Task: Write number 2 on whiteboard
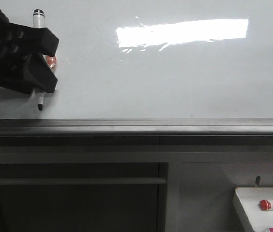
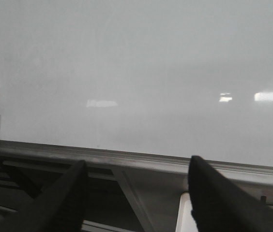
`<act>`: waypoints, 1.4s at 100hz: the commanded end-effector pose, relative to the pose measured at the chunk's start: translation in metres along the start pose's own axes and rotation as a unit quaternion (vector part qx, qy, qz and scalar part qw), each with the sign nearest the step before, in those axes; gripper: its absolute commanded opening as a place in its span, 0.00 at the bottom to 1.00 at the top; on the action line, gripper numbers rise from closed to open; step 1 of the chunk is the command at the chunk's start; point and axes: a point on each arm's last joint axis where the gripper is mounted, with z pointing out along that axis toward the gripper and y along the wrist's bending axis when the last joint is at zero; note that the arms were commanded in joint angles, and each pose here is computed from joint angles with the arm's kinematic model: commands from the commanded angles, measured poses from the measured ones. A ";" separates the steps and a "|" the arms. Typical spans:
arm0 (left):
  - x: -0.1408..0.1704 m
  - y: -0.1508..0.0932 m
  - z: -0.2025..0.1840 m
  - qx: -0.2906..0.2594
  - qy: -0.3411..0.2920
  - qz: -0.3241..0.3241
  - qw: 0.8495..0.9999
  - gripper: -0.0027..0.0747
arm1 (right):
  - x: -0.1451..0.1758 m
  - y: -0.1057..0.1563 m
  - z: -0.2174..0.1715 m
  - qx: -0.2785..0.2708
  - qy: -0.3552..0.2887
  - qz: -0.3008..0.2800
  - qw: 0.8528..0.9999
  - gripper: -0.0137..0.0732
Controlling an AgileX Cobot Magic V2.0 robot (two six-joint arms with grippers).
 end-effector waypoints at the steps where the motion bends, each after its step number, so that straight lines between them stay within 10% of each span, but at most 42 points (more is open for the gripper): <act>1: -0.018 -0.002 -0.006 0.011 -0.053 -0.005 0.999 0.12 | -0.016 0.001 -0.001 0.005 -0.041 -0.001 0.999 0.62; 45: -0.022 -0.029 -0.049 0.060 -0.102 0.066 0.991 0.01 | -0.055 0.027 -0.022 -0.084 -0.059 -0.099 0.990 0.62; 70: -0.010 -0.060 -0.107 0.124 -0.148 0.249 0.949 0.01 | -0.098 0.068 -0.015 -0.253 -0.039 -0.223 0.941 0.62; 99: 0.017 -0.068 -0.136 0.143 -0.029 0.434 0.889 0.01 | -0.107 0.111 0.012 -0.373 -0.028 -0.348 0.860 0.62; 140: 0.029 -0.085 -0.149 0.192 -0.037 0.505 0.841 0.01 | -0.091 0.158 0.057 -0.420 0.009 -0.355 0.835 0.62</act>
